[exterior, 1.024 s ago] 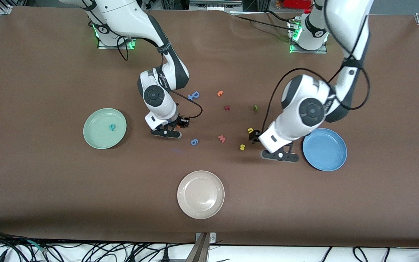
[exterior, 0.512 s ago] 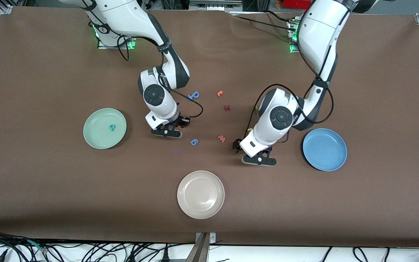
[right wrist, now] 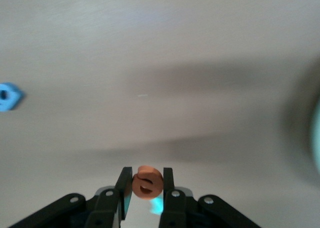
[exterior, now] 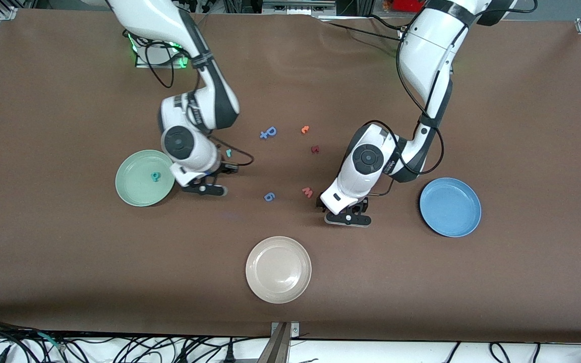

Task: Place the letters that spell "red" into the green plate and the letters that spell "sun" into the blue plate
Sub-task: 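Place the orange letter on the green plate while the left gripper grasps yellow S, then drop the yellow S on the blue plate while the right gripper grasps a teal letter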

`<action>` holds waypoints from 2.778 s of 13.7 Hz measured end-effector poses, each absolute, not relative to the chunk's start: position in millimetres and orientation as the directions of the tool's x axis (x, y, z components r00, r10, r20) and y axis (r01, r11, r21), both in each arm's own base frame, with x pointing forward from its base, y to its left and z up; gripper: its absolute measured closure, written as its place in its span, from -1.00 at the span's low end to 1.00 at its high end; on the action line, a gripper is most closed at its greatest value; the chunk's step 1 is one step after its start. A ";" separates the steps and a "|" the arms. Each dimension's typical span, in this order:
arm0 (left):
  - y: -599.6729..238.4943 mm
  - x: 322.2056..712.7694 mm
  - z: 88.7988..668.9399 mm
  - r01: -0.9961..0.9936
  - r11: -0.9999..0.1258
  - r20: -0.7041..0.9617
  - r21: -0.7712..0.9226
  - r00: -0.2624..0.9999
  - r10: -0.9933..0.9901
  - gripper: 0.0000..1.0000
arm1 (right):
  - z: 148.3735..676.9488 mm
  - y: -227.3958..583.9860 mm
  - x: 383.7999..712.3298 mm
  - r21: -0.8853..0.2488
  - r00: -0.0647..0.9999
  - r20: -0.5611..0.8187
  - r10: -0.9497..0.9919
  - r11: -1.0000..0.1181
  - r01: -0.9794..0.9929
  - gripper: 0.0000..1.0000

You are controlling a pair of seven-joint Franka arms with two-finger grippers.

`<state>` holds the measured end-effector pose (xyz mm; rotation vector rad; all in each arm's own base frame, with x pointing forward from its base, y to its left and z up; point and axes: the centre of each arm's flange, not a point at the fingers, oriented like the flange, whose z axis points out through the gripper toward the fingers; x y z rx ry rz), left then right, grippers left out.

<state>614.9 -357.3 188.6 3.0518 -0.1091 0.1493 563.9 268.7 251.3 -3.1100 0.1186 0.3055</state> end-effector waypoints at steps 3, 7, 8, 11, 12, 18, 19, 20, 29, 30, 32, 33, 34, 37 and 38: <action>-359.6 608.0 178.8 -0.081 -0.994 0.084 0.073 0.994 -0.075 -0.86 | 261.7 194.1 581.1 0.010 0.969 -0.248 -0.004 -1.000 -0.002 0.42; -360.5 599.7 167.6 -0.087 -0.994 0.065 0.063 0.994 -0.083 -0.76 | 256.0 109.1 580.9 0.004 0.952 -0.295 0.085 -0.996 0.090 0.42; -361.6 598.2 166.6 -0.090 -0.994 0.063 0.062 0.994 -0.086 -0.60 | 252.4 89.9 577.2 0.000 0.946 -0.307 0.103 -0.994 0.108 0.42; -361.6 598.6 168.0 -0.091 -0.994 0.066 0.061 0.994 -0.087 -0.28 | 239.6 54.7 563.1 -0.006 0.933 -0.338 0.122 -0.992 0.127 0.42; -362.1 598.8 169.6 -0.092 -0.994 0.068 0.062 0.994 -0.088 -0.03 | 233.9 49.1 558.8 -0.002 0.934 -0.338 0.120 -0.992 0.127 0.42; -365.8 597.4 173.7 -0.097 -0.993 0.073 0.065 0.993 -0.092 0.54 | 197.5 29.3 536.2 0.054 0.951 -0.293 0.101 -0.991 0.122 0.40; -365.7 597.4 173.8 -0.097 -0.993 0.073 0.065 0.993 -0.092 0.56 | 197.4 29.6 536.3 0.054 0.951 -0.290 0.102 -0.991 0.123 0.28; -365.7 597.4 173.9 -0.097 -0.993 0.073 0.065 0.993 -0.092 0.56 | 198.1 30.7 536.8 0.054 0.952 -0.287 0.103 -0.991 0.124 0.11; -251.3 665.5 252.3 -0.104 -0.995 -0.127 -0.006 0.987 -0.102 0.56 | 229.9 201.9 512.4 0.084 0.972 -0.214 -0.096 -0.993 -0.079 -0.85; -224.9 673.2 255.7 -0.114 -0.993 -0.147 -0.004 0.983 -0.112 0.56 | 228.7 221.9 506.2 0.060 0.970 -0.217 -0.112 -0.993 -0.101 -0.85; -165.9 683.6 253.3 -0.141 -0.990 -0.200 0.006 0.970 -0.139 0.56 | 221.9 253.2 496.3 -0.002 0.966 -0.225 -0.128 -0.991 -0.131 -0.85; -133.0 687.0 252.3 -0.154 -0.988 -0.229 0.016 0.961 -0.154 0.56 | 216.9 264.1 493.1 -0.018 0.967 -0.218 -0.133 -0.990 -0.141 -0.85; -98.5 689.0 252.3 -0.168 -0.985 -0.256 0.033 0.951 -0.171 0.56 | 210.6 273.6 489.7 -0.021 0.969 -0.206 -0.136 -0.990 -0.143 -0.84; -22.1 689.0 251.5 -0.207 -0.975 -0.294 0.083 0.930 -0.222 0.56 | 190.5 296.5 477.1 -0.005 0.975 -0.181 -0.130 -0.991 -0.133 -0.82; -13.1 688.7 250.7 -0.209 -0.974 -0.295 0.089 0.928 -0.226 0.42 | 186.5 298.9 475.2 0.004 0.975 -0.179 -0.131 -0.991 -0.132 -0.82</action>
